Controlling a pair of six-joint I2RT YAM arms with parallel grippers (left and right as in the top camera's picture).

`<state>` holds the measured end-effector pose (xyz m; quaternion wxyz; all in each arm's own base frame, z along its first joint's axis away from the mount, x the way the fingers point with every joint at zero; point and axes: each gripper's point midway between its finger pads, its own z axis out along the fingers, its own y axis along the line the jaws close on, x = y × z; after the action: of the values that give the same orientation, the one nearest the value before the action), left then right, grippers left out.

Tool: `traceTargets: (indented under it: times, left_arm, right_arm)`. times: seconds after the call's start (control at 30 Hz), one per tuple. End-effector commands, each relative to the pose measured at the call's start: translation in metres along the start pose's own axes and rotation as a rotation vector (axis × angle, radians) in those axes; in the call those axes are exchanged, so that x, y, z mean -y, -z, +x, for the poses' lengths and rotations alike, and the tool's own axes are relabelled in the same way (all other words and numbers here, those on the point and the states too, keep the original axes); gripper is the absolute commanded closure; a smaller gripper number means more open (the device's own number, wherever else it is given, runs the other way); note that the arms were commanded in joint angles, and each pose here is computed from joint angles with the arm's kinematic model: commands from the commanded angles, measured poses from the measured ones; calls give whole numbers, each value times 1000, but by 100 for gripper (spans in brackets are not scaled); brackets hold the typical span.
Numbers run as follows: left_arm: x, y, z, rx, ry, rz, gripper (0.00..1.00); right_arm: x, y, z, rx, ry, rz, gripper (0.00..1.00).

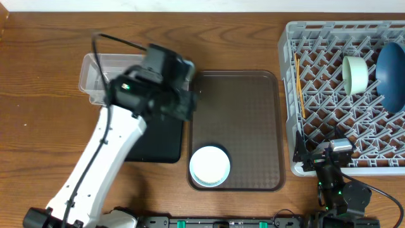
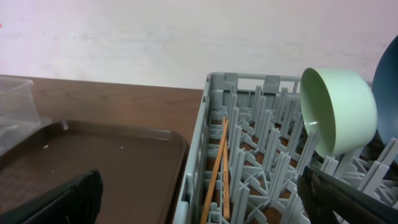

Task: Sort waste into correct bins and load items into the dishwasher rack
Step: 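Grasp the rim of the white rice bowl with the left gripper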

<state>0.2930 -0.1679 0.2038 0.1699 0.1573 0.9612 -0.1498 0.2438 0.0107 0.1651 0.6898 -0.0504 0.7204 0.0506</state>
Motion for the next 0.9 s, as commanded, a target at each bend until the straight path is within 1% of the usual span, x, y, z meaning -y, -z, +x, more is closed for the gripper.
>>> traceTargets:
  times: [0.0, 0.03, 0.1, 0.17, 0.23, 0.33, 0.5, 0.6, 0.63, 0.7, 0.77, 0.87]
  left_arm:
    - [19, -32, 38, -144, 133, -5, 42]
    - [25, -42, 49, -176, 145, -7, 42]
    - [37, -63, 69, -214, 156, -22, 46]
    - [43, -85, 81, -195, 141, -74, 48]
    - [46, -106, 87, -138, 113, -141, 49]
    - [56, -130, 94, -82, 84, -186, 52]
    - [69, -163, 108, -113, 27, -206, 54]
    - [70, -173, 113, -130, 18, -214, 57]
    - [71, -174, 111, -125, 19, -208, 61]
    - [73, -174, 109, -117, 20, -201, 66]
    - [74, -174, 109, -116, 20, -200, 68]
    - [75, -172, 106, -113, 18, -198, 74]
  right_arm:
    - [-1, 0, 1, 1, 2, -6, 1]
    - [-1, 0, 1, 1, 2, -6, 1]
    - [-1, 0, 1, 1, 2, -6, 1]
    - [-1, 0, 1, 1, 2, -6, 1]
    - [-1, 0, 1, 1, 2, -6, 1]
    - [-1, 0, 1, 1, 2, -6, 1]
    - [-1, 0, 1, 1, 2, -6, 1]
    - [-1, 0, 1, 1, 2, -6, 1]
    - [-1, 0, 1, 1, 2, -6, 1]
    - [-1, 0, 1, 1, 2, -6, 1]
    - [-1, 0, 1, 1, 2, -6, 1]
    - [-1, 0, 1, 1, 2, -6, 1]
